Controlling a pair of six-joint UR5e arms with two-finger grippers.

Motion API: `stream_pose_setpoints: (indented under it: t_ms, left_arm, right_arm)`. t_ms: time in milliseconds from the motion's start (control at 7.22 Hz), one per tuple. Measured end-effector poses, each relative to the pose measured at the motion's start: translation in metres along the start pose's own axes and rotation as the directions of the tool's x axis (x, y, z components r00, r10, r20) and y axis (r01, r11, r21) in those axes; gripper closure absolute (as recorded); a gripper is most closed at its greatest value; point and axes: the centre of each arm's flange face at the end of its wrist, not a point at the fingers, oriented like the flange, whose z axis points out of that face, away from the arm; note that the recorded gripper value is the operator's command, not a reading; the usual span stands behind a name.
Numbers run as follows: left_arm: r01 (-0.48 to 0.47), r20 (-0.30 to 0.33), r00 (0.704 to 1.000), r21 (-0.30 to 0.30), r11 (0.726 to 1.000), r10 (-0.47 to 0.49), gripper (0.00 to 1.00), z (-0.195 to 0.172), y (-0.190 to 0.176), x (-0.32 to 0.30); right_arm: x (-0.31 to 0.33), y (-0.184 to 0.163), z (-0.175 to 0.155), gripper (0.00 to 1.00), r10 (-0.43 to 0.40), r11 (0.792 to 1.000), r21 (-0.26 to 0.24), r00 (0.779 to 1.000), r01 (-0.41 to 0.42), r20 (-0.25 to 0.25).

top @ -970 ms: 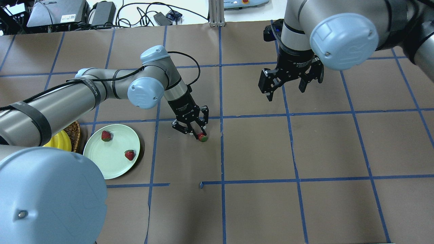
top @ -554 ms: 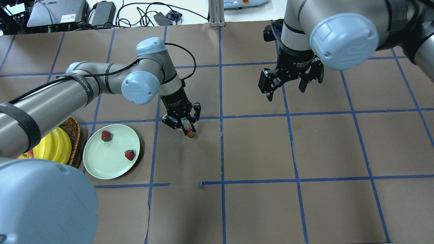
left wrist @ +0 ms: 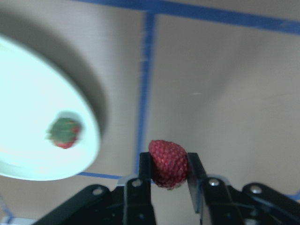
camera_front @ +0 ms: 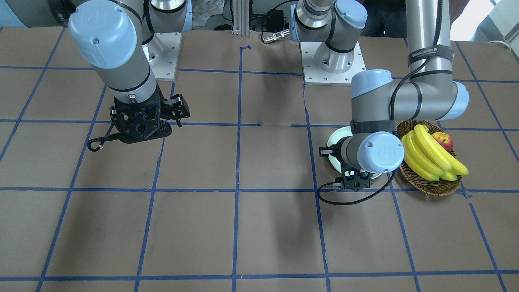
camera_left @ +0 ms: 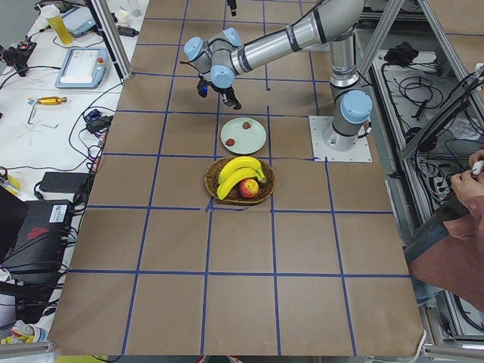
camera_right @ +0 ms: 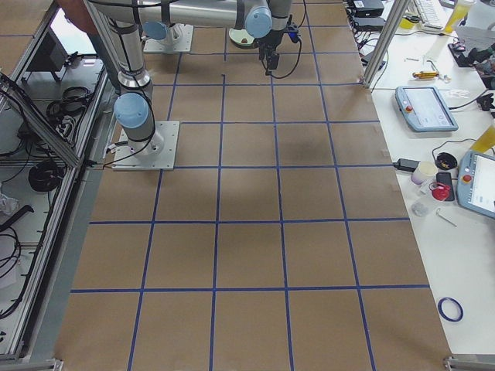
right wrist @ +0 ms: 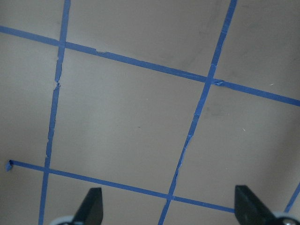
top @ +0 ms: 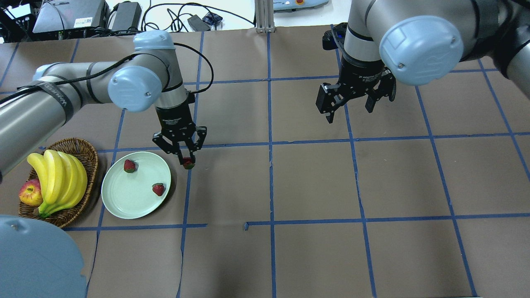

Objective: Collect all strawberries into plate
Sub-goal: 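Place the strawberry on the plate and open the left gripper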

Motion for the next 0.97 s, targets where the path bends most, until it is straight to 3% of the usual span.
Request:
stream_pose_setpoints:
  t_ms: [139, 277, 416, 554, 970]
  left_arm:
    - [-0.031, 0.031, 0.999, -0.032, 0.999, 0.032, 1.0, 0.015, -0.003, -0.023]
    - [-0.059, 0.048, 0.997, -0.052, 0.997, 0.061, 0.92, 0.027, -0.007, -0.038]
    - [-0.088, 0.048, 0.995, -0.065, 0.994, 0.091, 0.08, 0.035, -0.01, -0.046]
    - [-0.099, 0.043, 0.994, -0.064, 0.993, 0.102, 0.0, 0.038, -0.012, -0.051]
    - [-0.088, 0.055, 0.995, 0.051, 0.995, 0.085, 0.0, 0.008, -0.014, -0.058]
  right_arm:
    - [0.0, 0.0, 0.0, 0.0, 0.0, 1.0, 0.0, 1.0, 0.0, 0.0]
    - [-0.001, 0.0, 0.0, 0.0, -0.001, 1.0, -0.001, 1.0, 0.001, 0.0]
    - [0.0, 0.0, 0.001, 0.0, -0.003, 1.0, -0.001, 1.0, 0.003, -0.001]
    - [0.0, 0.0, 0.001, 0.0, -0.006, 1.0, -0.001, 1.0, 0.006, -0.001]
    - [0.001, -0.001, 0.0, 0.0, -0.009, 1.0, 0.0, 1.0, 0.009, -0.003]
